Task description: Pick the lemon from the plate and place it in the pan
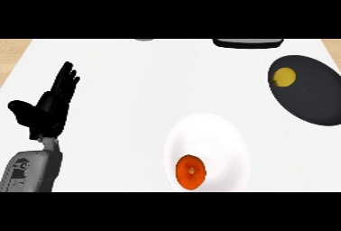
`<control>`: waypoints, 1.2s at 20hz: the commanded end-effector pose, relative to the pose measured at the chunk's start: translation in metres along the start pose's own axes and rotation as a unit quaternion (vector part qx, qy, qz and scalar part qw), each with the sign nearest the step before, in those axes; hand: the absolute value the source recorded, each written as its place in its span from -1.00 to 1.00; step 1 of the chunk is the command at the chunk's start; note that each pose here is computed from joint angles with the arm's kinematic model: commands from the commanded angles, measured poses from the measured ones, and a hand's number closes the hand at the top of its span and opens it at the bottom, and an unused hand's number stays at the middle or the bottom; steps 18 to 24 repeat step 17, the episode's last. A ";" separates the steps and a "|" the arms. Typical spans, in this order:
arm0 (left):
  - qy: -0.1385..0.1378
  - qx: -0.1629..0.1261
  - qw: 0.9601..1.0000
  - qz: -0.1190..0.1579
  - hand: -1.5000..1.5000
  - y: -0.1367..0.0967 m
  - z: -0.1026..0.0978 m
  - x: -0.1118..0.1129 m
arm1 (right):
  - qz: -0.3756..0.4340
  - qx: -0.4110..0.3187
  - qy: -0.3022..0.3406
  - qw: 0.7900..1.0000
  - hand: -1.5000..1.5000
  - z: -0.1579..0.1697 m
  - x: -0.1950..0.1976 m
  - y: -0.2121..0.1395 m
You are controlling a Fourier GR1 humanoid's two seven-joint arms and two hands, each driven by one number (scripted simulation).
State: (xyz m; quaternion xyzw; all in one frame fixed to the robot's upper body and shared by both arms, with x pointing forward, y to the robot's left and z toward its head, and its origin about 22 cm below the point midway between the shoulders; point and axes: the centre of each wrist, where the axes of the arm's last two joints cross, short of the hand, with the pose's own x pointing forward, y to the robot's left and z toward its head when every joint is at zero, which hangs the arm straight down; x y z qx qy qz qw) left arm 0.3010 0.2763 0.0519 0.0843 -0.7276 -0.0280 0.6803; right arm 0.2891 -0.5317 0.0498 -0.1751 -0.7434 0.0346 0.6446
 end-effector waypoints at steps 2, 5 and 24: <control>-0.003 0.005 1.000 -0.002 0.00 0.004 0.004 0.003 | -0.048 0.032 -0.033 0.998 -1.00 0.042 0.002 -0.054; 0.010 0.015 1.000 0.003 0.00 -0.001 0.006 -0.006 | -0.053 0.036 -0.037 0.997 -1.00 0.061 0.005 -0.077; 0.007 0.009 1.000 0.001 0.00 -0.011 0.002 0.002 | -0.012 0.056 -0.017 0.998 -1.00 0.081 -0.002 -0.079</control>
